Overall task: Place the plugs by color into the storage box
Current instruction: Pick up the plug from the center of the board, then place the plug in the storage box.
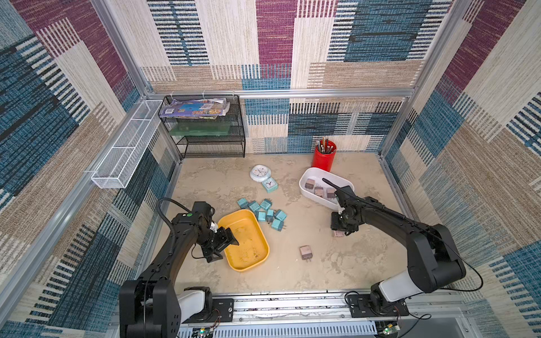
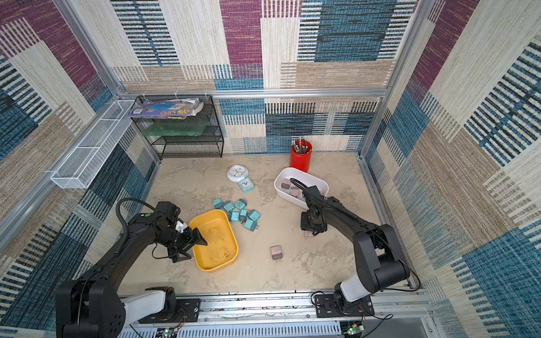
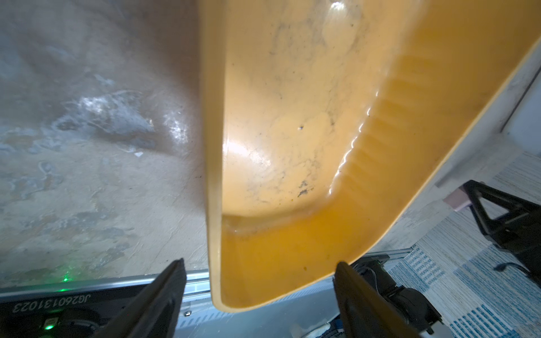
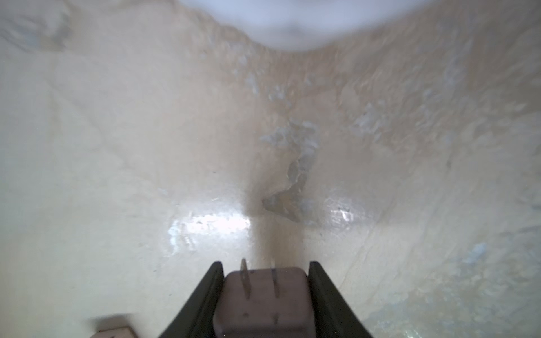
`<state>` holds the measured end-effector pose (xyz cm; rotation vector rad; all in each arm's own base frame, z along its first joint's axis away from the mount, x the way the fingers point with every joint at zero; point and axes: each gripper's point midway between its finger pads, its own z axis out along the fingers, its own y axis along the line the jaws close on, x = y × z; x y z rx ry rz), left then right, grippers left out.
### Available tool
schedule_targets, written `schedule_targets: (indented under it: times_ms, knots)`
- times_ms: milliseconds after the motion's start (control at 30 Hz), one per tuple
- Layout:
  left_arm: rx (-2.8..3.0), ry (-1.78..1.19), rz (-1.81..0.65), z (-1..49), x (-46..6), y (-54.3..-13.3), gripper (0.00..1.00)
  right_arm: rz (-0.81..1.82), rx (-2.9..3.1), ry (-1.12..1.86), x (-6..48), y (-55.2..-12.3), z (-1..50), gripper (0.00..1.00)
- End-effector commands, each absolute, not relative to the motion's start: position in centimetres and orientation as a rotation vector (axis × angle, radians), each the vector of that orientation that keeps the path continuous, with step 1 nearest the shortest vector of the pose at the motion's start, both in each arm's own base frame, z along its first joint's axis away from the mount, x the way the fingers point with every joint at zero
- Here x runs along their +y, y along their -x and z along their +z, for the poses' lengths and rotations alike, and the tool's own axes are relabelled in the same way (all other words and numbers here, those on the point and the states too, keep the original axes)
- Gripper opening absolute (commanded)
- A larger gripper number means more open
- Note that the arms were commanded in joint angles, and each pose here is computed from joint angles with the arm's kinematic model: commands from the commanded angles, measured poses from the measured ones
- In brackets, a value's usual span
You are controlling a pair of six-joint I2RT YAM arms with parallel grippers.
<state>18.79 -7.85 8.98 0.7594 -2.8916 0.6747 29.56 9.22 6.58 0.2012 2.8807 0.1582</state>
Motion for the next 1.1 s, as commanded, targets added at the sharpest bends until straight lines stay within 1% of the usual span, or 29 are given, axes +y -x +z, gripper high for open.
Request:
schedule_targets:
  times_ms: [0, 100, 233, 367, 533, 733, 900, 933, 1000, 1067]
  knots:
    - [-2.883, -0.789, 0.665, 9.1, -7.8, -19.0, 0.82, 0.175, 2.851, -0.229, 9.1, -30.6, 9.3, 0.45]
    - [-2.884, -0.785, 0.662, 9.1, -7.7, -19.3, 0.82, 0.187, 2.791, -0.233, 8.9, -33.2, 12.2, 0.44]
    - [-2.882, -0.782, 0.659, 9.0, -7.8, -19.7, 0.82, 0.21, 2.745, -0.253, 8.4, -37.7, 13.7, 0.44]
    - [-2.882, -0.772, 0.657, 9.1, -7.8, -20.2, 0.82, 0.21, 2.731, -0.232, 8.9, -42.8, 13.5, 0.43]
    - [-2.884, -0.776, 0.665, 9.4, -7.8, -20.7, 0.82, 0.214, 2.771, -0.204, 10.0, -46.8, 10.7, 0.43]
    - [-2.885, -0.776, 0.663, 9.6, -7.8, -20.8, 0.82, 0.172, 2.833, -0.184, 10.5, -48.0, 6.5, 0.43]
    - [-2.887, -0.769, 0.66, 9.6, -7.8, -20.9, 0.82, 0.137, 2.852, -0.192, 10.4, -48.3, 4.4, 0.44]
    - [-2.884, -0.767, 0.66, 9.5, -7.8, -20.9, 0.83, 0.137, 2.853, -0.195, 10.4, -48.4, 4.2, 0.45]
    - [-2.888, -0.761, 0.658, 9.6, -7.8, -21.0, 0.83, 0.14, 2.855, -0.198, 10.7, -48.5, 4.0, 0.51]
    - [-2.895, -0.756, 0.66, 9.7, -7.8, -21.1, 0.83, 0.14, 2.848, -0.196, 11.0, -48.6, 4.5, 0.6]
